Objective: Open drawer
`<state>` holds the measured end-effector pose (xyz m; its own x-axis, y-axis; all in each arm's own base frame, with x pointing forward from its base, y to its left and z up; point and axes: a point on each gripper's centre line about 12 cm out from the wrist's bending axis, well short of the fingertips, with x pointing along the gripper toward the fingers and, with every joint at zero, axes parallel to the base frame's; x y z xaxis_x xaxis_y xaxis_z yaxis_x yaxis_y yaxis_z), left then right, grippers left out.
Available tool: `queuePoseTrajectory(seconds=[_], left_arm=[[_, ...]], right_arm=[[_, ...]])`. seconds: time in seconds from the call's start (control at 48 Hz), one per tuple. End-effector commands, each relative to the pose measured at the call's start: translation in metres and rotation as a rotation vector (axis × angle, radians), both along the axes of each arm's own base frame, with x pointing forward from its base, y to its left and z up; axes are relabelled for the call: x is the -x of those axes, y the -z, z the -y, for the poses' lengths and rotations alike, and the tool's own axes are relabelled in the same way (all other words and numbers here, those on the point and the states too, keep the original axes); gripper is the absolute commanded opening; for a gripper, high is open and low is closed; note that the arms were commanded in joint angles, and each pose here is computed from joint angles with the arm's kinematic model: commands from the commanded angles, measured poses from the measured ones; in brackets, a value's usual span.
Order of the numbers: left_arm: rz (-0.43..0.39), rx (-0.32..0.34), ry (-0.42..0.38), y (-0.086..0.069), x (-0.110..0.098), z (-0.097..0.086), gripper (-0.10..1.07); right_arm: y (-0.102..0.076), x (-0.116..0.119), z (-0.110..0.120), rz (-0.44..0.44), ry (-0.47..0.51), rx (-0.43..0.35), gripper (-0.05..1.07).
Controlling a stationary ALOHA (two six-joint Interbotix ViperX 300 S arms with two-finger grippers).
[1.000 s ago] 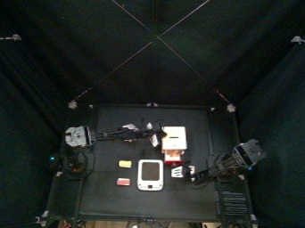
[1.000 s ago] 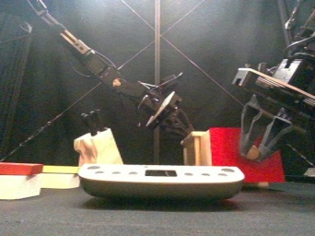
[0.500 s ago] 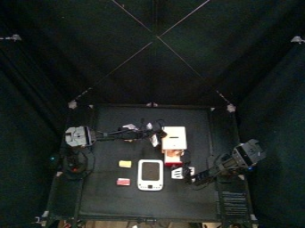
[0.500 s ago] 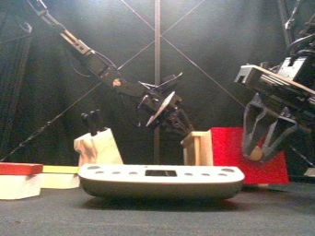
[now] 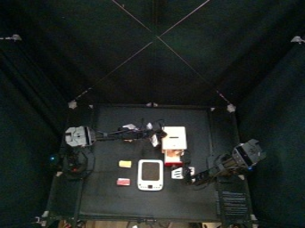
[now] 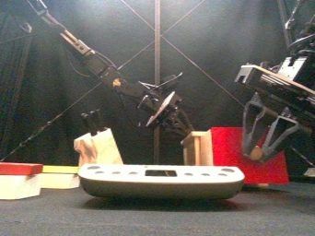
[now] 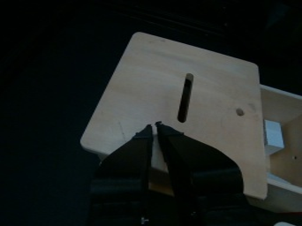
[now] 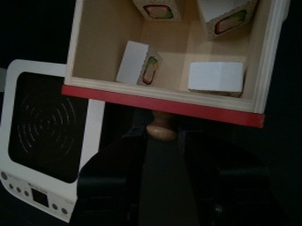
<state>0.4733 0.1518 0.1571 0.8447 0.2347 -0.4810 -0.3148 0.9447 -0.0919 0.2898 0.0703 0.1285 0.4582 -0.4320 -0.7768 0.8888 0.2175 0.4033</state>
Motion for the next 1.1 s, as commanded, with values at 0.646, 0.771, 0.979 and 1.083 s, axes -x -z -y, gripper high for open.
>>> queuePoseTrajectory(seconds=[0.646,0.771,0.979,1.083], left_arm=[[0.033,-0.046,0.037,-0.017,-0.002,0.005,0.58],[0.047,-0.063,0.058,-0.024,-0.002,0.011,0.58],[0.105,-0.092,0.115,-0.045,0.000,0.031,0.58],[0.153,-0.117,0.159,-0.060,0.004,0.044,0.58]], right_arm=[[-0.021,-0.001,-0.008,0.039,-0.050,-0.023,0.93],[-0.022,-0.001,-0.009,0.040,-0.051,-0.023,0.93],[-0.022,0.001,-0.009,0.041,-0.054,-0.024,0.93],[-0.023,0.001,-0.009,0.042,-0.053,-0.025,0.93]])
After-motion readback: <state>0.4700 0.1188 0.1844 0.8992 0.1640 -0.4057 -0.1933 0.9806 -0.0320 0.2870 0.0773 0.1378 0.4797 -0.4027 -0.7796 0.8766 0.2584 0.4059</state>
